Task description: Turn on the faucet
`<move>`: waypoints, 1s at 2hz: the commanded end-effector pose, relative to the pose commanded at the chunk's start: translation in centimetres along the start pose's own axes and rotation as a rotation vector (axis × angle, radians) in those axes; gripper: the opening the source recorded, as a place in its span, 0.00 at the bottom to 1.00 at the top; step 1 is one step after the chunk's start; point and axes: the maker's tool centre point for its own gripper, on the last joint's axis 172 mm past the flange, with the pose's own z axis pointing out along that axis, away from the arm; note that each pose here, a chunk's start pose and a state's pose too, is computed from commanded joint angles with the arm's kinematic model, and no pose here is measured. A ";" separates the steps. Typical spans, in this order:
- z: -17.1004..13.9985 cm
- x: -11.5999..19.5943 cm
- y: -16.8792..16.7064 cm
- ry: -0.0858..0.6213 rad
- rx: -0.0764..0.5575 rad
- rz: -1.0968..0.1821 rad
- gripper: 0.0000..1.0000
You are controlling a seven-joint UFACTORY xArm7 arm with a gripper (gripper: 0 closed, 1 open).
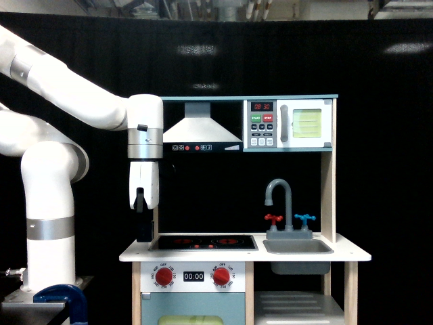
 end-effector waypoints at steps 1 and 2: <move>0.1 0.1 -0.2 0.017 0.000 -0.026 1.00; -1.0 3.7 -1.0 0.069 0.008 -0.236 1.00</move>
